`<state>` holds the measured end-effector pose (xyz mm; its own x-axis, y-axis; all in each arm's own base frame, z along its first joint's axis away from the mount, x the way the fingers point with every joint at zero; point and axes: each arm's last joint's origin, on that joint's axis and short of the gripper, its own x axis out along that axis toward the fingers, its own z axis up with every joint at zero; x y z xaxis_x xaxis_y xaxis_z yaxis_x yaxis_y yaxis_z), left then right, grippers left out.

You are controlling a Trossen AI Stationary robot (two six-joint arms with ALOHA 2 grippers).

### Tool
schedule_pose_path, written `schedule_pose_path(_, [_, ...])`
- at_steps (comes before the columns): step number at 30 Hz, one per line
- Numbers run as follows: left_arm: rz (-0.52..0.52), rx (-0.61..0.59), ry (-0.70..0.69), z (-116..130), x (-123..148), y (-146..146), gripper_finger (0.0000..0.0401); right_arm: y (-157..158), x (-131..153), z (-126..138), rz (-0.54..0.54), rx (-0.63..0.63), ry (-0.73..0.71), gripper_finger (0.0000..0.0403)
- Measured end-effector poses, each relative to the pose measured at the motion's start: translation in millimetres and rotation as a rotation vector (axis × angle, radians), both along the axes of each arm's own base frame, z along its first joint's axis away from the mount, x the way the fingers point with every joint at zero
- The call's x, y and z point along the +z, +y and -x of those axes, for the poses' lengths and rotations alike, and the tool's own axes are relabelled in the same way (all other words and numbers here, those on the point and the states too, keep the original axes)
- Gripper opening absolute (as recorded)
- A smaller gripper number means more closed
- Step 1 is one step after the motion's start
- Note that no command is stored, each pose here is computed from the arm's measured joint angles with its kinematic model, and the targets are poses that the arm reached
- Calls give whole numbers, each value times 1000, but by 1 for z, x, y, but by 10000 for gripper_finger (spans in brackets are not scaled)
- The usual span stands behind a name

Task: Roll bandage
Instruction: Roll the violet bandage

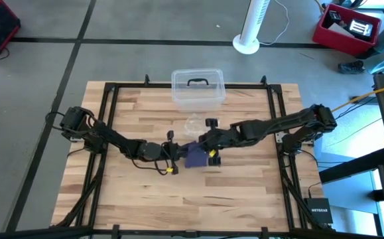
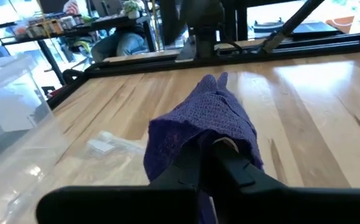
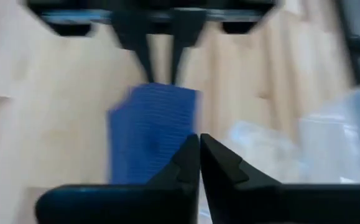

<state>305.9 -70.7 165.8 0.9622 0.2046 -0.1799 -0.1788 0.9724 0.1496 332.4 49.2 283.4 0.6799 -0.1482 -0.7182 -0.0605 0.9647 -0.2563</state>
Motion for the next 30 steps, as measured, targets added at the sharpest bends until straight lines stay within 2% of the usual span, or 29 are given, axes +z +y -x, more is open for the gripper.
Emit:
schedule_pose_path(3, [-5, -4, 18, 1, -2, -1, 6, -2, 7, 0, 90, -24, -1, 6])
schedule_pose_path(5, [-6, -9, 23, 1, -2, -3, 4, -4, 8, 0, 105, -46, -8, 10])
schedule_pose_path(11, [0, -13, 15, 1, -1, -4, 8, 1, 6, 0, -123, 11, 20, 14])
schedule_pose_path(16, [-4, -13, 15, 1, -1, -4, 4, 7, 1, 4, -219, 13, 80, 47])
schedule_pose_path(23, [-1, -13, 5, 1, 0, -4, 7, 8, -21, 9, -222, -5, 122, 110])
schedule_pose_path(30, [5, -12, -16, 1, 2, -4, 7, 8, -31, 8, -211, 10, 90, 114])
